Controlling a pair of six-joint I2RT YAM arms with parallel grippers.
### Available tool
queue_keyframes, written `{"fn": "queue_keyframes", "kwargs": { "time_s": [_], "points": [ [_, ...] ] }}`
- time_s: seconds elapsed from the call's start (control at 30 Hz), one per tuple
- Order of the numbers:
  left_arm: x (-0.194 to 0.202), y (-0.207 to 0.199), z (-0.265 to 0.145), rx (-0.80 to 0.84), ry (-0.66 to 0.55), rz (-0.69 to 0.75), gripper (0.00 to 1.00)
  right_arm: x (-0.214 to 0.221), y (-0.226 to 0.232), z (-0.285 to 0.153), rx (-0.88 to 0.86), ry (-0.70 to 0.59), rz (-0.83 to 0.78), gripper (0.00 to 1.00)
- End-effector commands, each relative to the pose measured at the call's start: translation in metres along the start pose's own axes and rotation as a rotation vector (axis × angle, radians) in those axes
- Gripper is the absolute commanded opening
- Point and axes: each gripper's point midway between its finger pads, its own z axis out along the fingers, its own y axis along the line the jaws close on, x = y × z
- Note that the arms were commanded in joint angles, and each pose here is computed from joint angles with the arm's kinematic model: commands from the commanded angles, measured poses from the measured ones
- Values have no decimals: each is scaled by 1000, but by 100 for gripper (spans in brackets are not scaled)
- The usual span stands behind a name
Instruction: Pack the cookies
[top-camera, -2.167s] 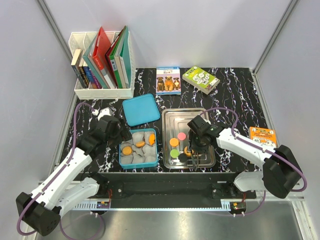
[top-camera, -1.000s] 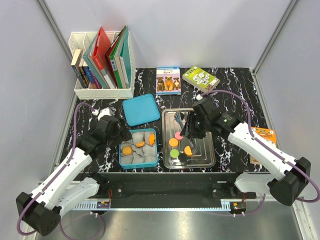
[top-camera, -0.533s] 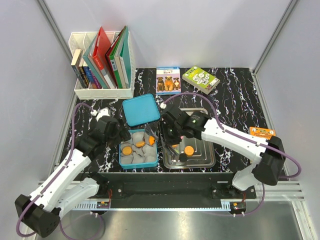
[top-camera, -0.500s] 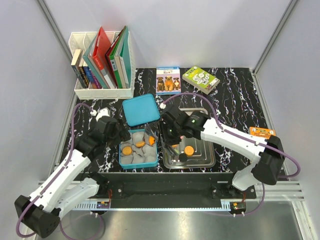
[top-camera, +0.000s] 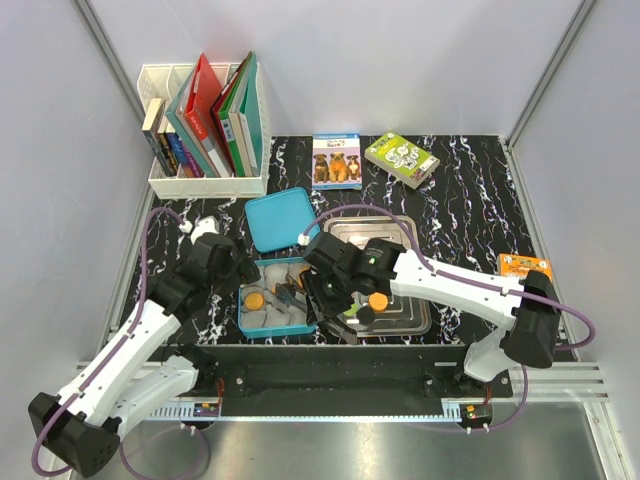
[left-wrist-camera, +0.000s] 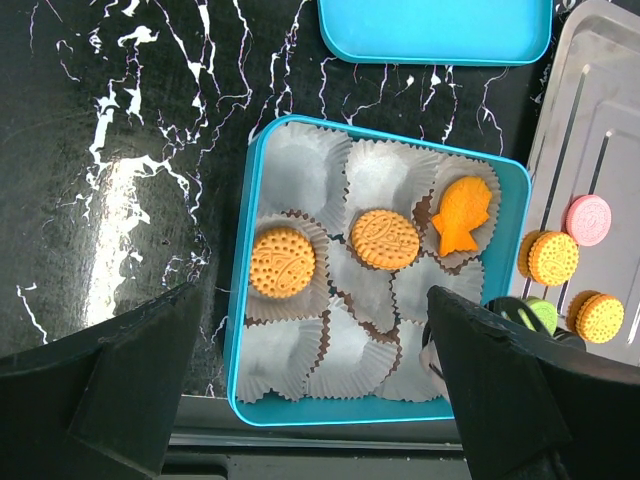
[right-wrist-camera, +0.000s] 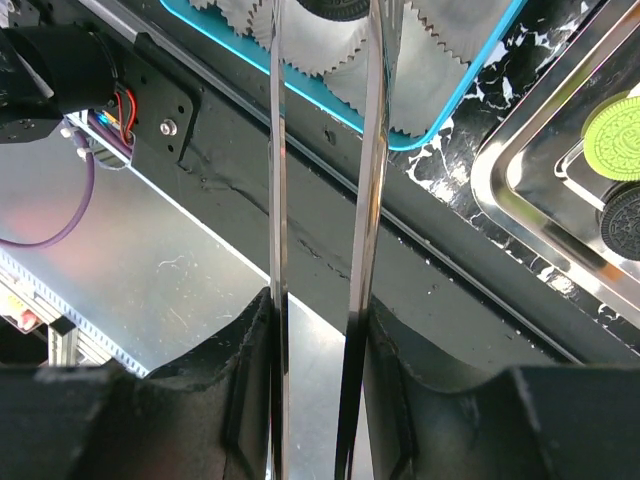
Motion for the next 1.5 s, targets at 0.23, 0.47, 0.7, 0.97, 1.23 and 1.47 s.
{"fn": "queue_keyframes", "kwargs": {
  "time_s": [0.23, 0.47, 0.7, 0.97, 1.23, 1.47],
  "points": [
    [-13, -5, -4, 14, -45, -14, 99, 23, -16, -2, 32, 34, 27, 0],
    [-11, -6, -3, 17, -35, -11, 99, 26, -16, 3, 20, 39, 38, 22],
    [-12, -6, -4, 18, -40, -12, 99, 18, -7, 4, -4, 25, 21, 25],
    [-12, -4, -4, 16, -45, -10, 99, 8, -3, 2, 0, -6, 23, 55],
    [-11, -5, -4, 19, -41, -11, 99, 1, -4, -6, 11, -44, 27, 57],
    [-14, -8, -5, 25, -44, -10, 99, -19, -16, -42, 86, -199, 44, 56]
  ]
}}
